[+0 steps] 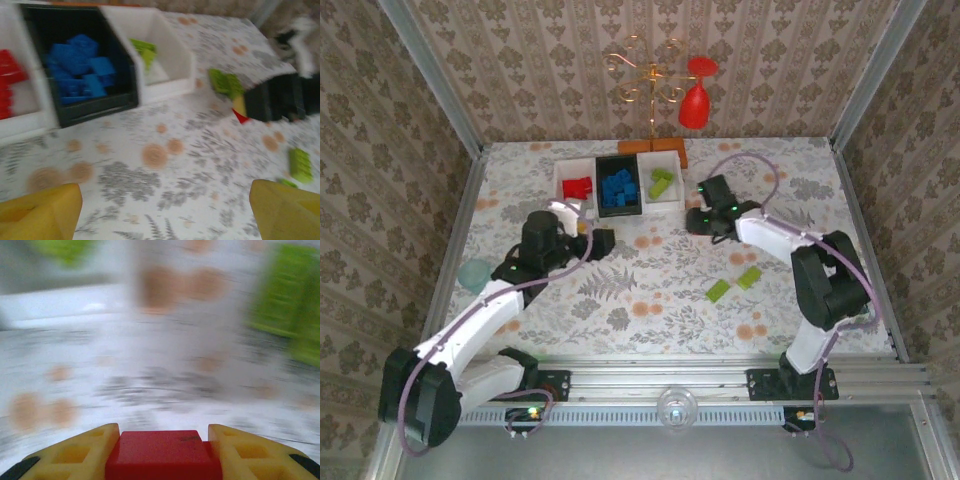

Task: Sort the legos into containers by color
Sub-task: Pick up the lego from the middle-right of the table, then place the lego in the container.

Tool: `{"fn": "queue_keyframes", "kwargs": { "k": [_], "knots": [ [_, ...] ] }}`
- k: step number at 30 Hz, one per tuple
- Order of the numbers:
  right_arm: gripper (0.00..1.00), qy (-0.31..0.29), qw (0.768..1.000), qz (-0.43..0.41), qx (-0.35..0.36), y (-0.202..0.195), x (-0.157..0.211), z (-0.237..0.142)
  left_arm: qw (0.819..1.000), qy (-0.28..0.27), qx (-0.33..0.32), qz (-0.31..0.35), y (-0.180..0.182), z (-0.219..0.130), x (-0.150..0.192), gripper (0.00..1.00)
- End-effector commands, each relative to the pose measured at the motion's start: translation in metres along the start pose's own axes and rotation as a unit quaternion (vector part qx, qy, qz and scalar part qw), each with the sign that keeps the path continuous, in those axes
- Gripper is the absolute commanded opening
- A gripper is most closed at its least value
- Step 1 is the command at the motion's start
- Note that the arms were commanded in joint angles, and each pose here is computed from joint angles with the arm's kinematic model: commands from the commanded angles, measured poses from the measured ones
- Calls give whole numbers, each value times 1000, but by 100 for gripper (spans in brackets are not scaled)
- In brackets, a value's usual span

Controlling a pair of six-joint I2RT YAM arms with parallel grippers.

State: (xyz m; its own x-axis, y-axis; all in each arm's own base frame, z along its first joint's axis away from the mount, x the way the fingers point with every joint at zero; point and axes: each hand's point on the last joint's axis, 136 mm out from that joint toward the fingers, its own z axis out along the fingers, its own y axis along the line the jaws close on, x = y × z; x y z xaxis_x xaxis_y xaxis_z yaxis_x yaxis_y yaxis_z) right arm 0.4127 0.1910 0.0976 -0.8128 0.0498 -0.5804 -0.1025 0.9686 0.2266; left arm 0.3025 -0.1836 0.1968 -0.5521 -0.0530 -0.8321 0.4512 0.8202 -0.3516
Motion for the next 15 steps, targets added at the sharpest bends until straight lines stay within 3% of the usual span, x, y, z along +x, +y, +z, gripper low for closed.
{"fn": "queue_keyframes", "kwargs": {
  "k": [1,8,15],
  "knots": [
    [43,-64,988,-36,-135,104,-31,-24,996,-29,-74,-45,39,-17,0,88],
    [42,-105,962,-74,-240,223,-64,4,985,-65,-136,-82,73,-42,-2,89],
    [43,-140,955,-82,-249,267,-92,58,985,-70,-129,-90,74,-44,-2,89]
  ]
}}
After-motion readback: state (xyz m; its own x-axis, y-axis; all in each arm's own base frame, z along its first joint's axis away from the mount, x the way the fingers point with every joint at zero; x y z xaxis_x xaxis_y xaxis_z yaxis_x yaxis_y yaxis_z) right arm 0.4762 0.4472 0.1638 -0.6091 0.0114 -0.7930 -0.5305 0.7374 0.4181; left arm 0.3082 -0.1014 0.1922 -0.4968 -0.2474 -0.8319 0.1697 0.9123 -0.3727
